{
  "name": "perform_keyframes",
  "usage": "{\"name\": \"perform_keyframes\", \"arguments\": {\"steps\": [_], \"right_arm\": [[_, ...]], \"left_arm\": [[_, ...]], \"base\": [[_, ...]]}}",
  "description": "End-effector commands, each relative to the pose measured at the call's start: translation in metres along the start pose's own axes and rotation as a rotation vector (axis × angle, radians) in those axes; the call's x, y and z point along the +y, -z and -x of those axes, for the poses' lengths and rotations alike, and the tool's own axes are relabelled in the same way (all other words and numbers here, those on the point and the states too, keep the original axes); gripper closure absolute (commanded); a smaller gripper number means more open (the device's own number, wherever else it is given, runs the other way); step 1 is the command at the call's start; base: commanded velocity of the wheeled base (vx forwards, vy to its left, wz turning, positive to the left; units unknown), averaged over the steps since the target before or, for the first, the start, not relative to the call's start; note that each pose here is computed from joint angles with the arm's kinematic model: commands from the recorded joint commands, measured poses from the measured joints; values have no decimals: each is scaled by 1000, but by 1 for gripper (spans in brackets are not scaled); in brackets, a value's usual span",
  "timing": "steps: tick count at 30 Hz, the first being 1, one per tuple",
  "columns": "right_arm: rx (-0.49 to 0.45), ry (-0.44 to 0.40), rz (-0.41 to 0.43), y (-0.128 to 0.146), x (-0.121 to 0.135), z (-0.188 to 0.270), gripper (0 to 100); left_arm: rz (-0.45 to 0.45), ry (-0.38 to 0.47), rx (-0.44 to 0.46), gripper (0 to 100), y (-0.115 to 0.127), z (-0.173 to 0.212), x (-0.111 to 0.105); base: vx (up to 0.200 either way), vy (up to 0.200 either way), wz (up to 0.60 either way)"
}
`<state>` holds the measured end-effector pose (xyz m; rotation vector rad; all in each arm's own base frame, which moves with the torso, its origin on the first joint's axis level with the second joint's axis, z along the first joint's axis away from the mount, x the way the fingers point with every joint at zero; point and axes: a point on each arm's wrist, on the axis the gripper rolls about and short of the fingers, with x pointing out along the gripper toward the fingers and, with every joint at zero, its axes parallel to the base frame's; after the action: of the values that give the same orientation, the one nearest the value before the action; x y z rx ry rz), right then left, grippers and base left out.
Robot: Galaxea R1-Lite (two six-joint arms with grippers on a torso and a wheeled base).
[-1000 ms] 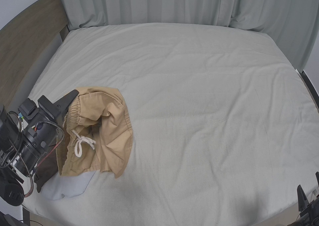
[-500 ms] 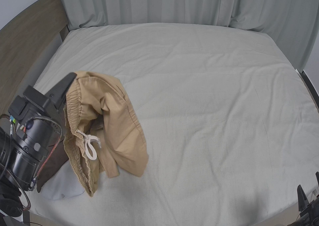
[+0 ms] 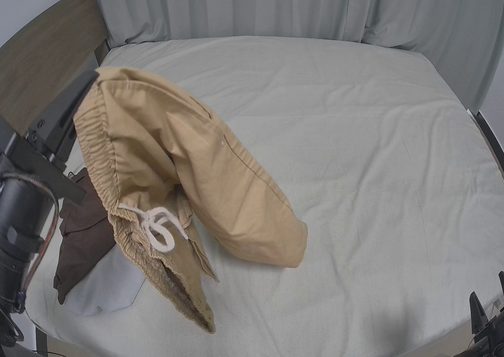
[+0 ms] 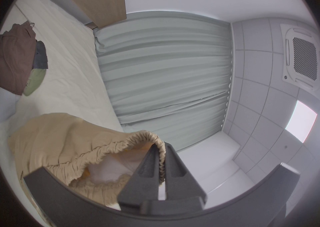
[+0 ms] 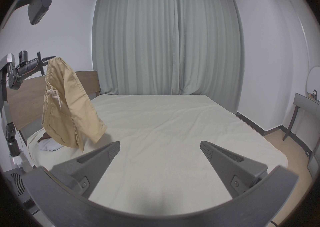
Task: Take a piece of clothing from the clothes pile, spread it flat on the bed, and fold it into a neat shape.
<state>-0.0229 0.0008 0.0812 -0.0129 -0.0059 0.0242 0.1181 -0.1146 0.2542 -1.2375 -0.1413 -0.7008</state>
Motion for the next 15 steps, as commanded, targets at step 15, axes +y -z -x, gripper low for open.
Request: {"name": "perform_keyframes", "arguments": {"steps": [15], "right_arm": [[3, 0, -1, 5, 0, 0, 0]], "left_arm": [[-118, -224, 69, 100, 9, 10, 57]], "base": [[0, 0, 0]]}}
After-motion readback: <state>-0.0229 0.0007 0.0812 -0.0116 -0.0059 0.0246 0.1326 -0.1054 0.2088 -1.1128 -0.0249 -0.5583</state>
